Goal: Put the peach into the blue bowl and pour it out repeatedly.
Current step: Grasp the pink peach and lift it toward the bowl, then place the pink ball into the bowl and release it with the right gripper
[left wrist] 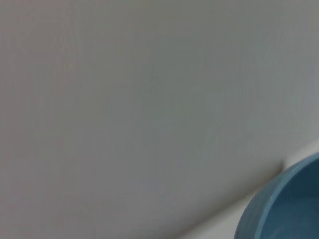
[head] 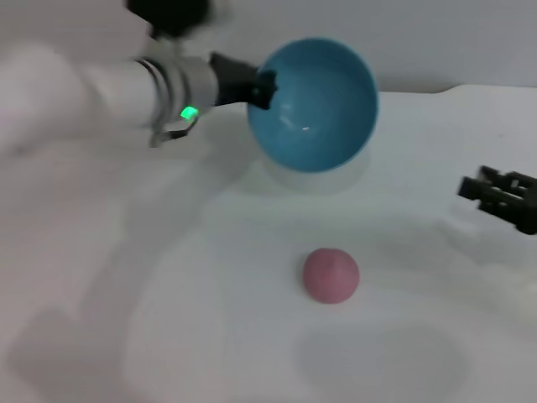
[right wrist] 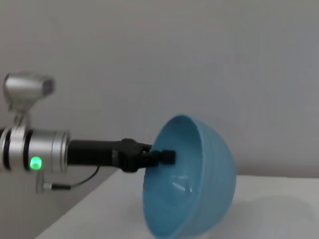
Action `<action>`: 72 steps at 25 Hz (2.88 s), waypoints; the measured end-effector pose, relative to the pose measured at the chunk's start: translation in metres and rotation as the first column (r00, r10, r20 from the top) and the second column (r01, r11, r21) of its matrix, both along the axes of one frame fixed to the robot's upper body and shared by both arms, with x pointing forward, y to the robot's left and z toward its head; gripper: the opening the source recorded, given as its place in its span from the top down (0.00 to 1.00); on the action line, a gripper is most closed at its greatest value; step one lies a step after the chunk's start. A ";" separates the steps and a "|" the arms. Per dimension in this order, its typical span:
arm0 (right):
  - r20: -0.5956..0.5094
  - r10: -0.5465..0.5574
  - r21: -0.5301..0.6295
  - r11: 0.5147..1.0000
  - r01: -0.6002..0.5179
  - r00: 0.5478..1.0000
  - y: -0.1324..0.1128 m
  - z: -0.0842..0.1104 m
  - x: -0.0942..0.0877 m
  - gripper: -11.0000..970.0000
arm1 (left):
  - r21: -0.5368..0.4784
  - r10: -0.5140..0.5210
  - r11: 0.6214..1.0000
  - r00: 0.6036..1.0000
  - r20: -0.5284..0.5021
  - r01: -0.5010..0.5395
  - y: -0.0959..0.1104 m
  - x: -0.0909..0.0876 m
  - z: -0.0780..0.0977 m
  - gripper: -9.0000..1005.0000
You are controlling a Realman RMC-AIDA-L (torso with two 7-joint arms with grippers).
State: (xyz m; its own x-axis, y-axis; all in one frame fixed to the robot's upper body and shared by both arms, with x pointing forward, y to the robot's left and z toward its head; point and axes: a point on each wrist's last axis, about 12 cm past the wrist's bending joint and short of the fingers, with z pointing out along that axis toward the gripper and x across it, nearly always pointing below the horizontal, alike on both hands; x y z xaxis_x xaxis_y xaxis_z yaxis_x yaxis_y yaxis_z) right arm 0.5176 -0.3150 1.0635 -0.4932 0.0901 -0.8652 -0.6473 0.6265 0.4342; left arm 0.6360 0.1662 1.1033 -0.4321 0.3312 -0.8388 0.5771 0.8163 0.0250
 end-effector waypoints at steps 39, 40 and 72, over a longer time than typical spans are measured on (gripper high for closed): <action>-0.263 0.432 -0.556 0.662 -0.502 0.862 0.169 -0.030 0.052 0.50 | 0.015 0.139 0.988 0.855 -0.500 -0.153 0.100 -0.054 0.012 0.99; -0.260 0.425 -0.549 0.674 -0.495 0.867 0.168 -0.030 0.052 0.50 | 0.015 0.136 0.989 0.856 -0.500 -0.148 0.098 -0.054 0.013 0.99; 0.223 0.467 -0.294 0.869 -0.398 0.856 0.072 0.060 0.035 0.94 | 0.127 -0.043 0.983 0.832 -0.553 0.135 -0.020 -0.038 0.000 0.99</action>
State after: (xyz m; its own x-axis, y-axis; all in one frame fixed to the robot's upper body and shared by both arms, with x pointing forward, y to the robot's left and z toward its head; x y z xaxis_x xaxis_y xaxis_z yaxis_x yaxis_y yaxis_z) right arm 0.5525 -0.2433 1.1231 -0.1715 -0.2930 -0.9406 -0.9469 0.3127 0.0752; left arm 0.5979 0.1466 1.1036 -0.7661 0.4954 -0.4095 0.6039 0.7729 -0.1948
